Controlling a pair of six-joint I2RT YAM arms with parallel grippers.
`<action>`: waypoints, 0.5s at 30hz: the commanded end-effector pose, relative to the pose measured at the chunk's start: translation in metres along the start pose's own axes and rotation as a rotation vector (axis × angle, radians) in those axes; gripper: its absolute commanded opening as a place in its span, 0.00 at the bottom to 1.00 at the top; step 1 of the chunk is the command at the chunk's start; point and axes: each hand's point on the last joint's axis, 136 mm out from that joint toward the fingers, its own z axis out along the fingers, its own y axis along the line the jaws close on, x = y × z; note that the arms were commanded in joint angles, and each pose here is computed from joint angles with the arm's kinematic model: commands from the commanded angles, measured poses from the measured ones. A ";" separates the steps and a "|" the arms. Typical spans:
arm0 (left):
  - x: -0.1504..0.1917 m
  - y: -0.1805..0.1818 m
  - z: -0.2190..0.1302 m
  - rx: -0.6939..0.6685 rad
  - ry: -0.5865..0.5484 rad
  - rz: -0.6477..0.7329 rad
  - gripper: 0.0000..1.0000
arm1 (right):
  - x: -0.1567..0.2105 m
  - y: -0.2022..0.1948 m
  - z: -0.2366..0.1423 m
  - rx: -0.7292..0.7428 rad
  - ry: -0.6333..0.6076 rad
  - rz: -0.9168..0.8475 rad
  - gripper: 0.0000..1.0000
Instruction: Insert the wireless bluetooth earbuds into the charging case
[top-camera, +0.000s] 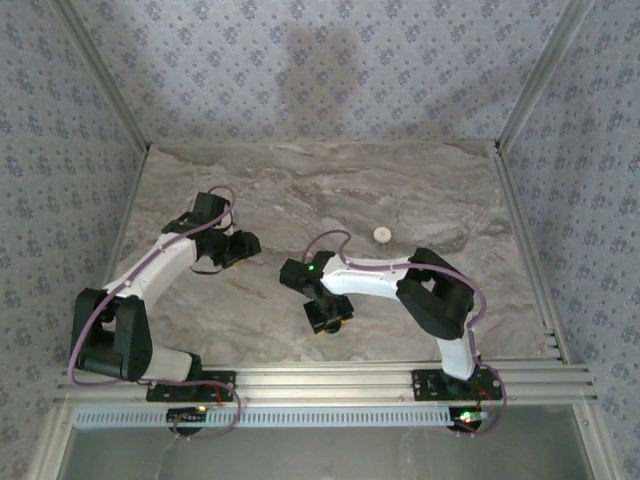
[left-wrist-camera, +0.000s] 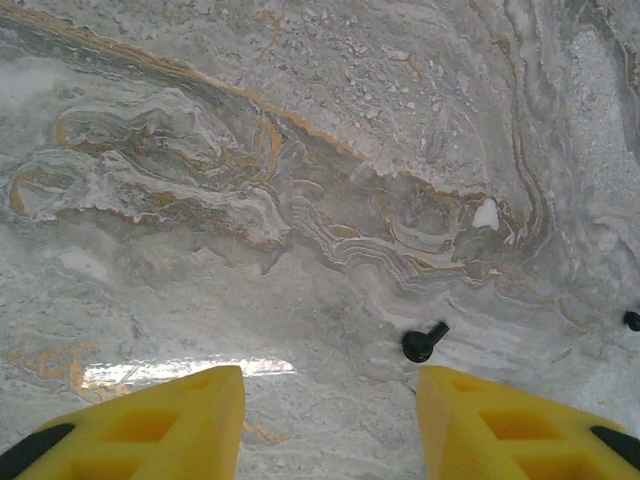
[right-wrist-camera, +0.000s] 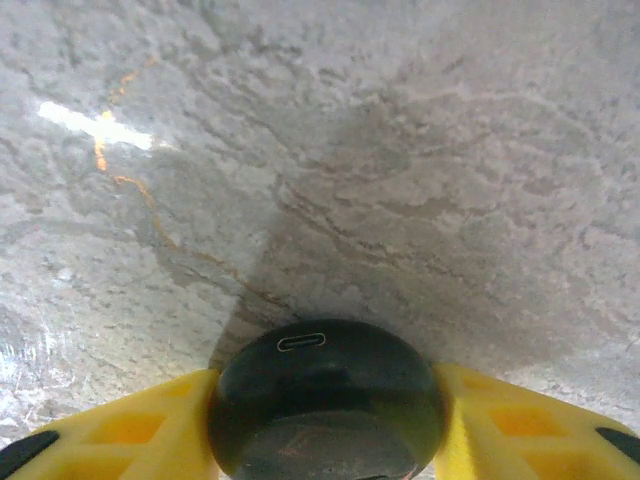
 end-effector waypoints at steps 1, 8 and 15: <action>0.001 -0.010 -0.007 0.048 0.023 0.032 0.49 | -0.005 -0.019 -0.009 0.075 -0.096 -0.009 0.49; 0.013 -0.047 -0.015 0.228 0.147 0.091 0.48 | -0.036 -0.032 -0.060 0.045 -0.467 -0.159 0.47; 0.013 -0.090 -0.046 0.415 0.165 0.192 0.46 | -0.077 -0.035 -0.129 -0.018 -0.865 -0.335 0.44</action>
